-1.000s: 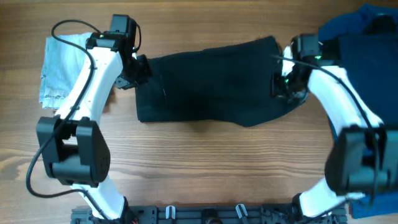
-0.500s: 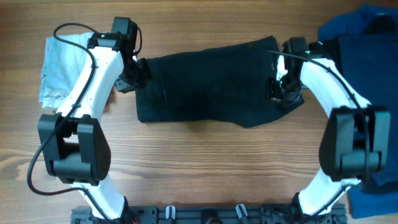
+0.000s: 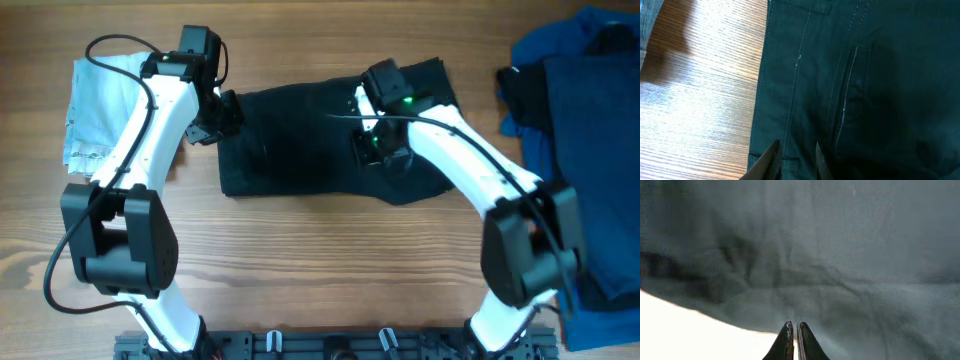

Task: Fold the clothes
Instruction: 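Press the folded shorts flat with both grippers, right moving to center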

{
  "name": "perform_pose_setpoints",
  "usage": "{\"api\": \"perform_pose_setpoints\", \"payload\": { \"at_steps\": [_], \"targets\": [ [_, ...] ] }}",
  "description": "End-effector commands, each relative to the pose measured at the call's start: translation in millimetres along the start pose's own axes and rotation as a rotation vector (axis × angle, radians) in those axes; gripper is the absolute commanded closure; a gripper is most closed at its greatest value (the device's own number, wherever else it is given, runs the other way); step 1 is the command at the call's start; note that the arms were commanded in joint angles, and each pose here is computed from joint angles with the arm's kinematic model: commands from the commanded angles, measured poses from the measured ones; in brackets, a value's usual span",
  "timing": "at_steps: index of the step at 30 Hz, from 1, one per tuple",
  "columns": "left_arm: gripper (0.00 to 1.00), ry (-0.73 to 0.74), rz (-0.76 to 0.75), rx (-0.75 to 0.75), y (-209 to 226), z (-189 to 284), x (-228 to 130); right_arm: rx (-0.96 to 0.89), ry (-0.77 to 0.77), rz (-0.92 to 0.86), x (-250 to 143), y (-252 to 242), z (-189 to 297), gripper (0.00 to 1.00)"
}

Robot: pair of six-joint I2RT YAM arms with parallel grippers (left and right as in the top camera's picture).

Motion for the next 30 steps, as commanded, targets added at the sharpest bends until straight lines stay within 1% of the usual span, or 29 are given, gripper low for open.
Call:
{"api": "perform_pose_setpoints", "payload": {
  "at_steps": [1,2,5,7,8,9,10,12,14,15,17,20,21,24,26,30],
  "targets": [
    [0.77,0.005,0.004,0.001,0,-5,1,-0.083,0.104,-0.024,-16,-19,-48,0.96],
    [0.78,0.005,0.004,0.001,0,-5,1,-0.095,0.133,-0.029,-20,-23,-59,0.96],
    [0.73,0.014,0.004,0.005,1,-5,-2,-0.116,0.183,-0.035,-28,-30,-81,0.96],
    [0.69,0.038,0.007,0.051,10,-5,-8,-0.117,0.186,-0.035,-29,-30,-82,0.96],
    [0.63,0.069,0.044,0.082,18,-5,-14,-0.101,0.18,-0.035,-28,-27,-78,0.96],
    [0.6,0.083,0.073,0.088,21,-6,-17,-0.083,0.177,-0.036,-27,-24,-76,0.96],
    [0.59,0.092,0.092,0.089,25,-8,-18,-0.074,0.177,-0.035,-27,-22,-75,0.96],
    [0.53,0.112,0.134,0.054,27,-13,-17,-0.06,0.179,-0.029,-27,-19,-74,0.96],
    [0.46,0.153,0.157,-0.024,22,-25,-18,-0.06,0.184,-0.03,-28,-19,-74,0.96],
    [0.42,0.174,0.14,-0.045,20,-32,-19,-0.055,0.186,-0.031,-28,-19,-74,0.96],
    [0.38,0.198,0.117,-0.052,19,-44,-21,-0.041,0.189,-0.032,-28,-16,-74,0.96],
    [0.36,0.234,0.053,-0.071,12,-66,-23,-0.039,0.187,-0.031,-28,-16,-74,0.96],
    [0.34,0.247,0.052,-0.069,12,-74,-24,-0.039,0.187,-0.031,-28,-16,-74,0.96],
    [0.34,0.27,0.053,-0.05,16,-88,-26,-0.039,0.187,-0.032,-28,-16,-74,0.96],
    [0.34,0.276,0.046,0.011,26,-96,-27,-0.039,0.188,-0.031,-28,-16,-74,0.96],
    [0.34,0.278,0.041,0.011,26,-107,-31,-0.038,0.185,-0.031,-28,-16,-74,0.96]
  ]
}}
Point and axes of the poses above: each gripper's point midway between its finger pads, its own z axis back along the fingers, its own y axis along the line the jaws close on, x = y × z, the point moved 1 cm from there along z, back along the fingers, and after that the axes turned 14 degrees about -z, right-handed, at the moved point
